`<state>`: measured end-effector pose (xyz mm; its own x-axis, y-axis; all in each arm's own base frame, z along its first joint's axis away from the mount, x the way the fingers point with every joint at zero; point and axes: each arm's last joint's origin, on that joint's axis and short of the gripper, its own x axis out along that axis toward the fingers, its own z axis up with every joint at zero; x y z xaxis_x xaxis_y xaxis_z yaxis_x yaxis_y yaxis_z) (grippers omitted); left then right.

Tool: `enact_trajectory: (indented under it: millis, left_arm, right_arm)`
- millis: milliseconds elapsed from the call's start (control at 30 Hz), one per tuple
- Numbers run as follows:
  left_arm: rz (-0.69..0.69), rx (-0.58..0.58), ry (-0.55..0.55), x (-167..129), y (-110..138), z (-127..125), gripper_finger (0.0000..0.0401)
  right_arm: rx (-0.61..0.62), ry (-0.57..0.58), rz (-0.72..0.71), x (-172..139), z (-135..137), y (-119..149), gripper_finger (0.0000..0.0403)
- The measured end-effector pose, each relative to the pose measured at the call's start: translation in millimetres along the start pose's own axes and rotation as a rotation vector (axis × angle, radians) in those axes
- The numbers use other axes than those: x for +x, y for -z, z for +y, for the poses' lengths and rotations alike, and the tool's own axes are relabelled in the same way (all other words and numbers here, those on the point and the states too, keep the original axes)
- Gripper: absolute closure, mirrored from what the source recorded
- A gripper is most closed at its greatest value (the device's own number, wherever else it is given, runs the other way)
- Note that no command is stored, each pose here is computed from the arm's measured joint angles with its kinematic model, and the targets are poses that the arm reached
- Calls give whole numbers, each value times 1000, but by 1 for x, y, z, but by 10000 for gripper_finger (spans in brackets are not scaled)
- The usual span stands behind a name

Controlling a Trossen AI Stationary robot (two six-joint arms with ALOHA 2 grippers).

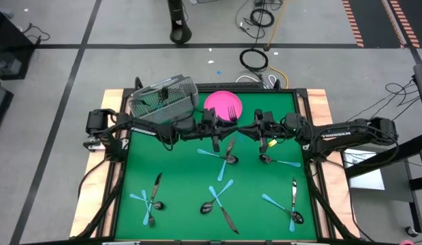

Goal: Sort silverware
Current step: Put the blue fork into the gray silverware holder

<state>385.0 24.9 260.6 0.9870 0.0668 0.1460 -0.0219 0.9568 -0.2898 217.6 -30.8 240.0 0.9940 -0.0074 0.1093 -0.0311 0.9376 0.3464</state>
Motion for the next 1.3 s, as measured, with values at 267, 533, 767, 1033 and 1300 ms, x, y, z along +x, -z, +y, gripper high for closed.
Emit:
enact_trajectory:
  millis: [267, 533, 767, 1033, 1300]
  left_arm:
    - [16, 22, 23, 4, 0, -1, 296]
    - [19, 22, 24, 5, 1, -1, 307]
    - [19, 23, 20, 5, 1, 0, 391]
    - [18, 23, 20, 5, 1, 0, 397]
    - [16, 25, 21, 5, 0, 1, 399]
  right_arm:
    - [0, -1, -1, 0, 0, 0, 403]
    - [0, -1, 0, 0, 0, 0, 403]
    - [0, -4, 0, 0, 0, 0, 403]
    - [5, -3, 0, 0, 0, 0, 401]
    - [-22, -14, -44, -3, 2, -7, 339]
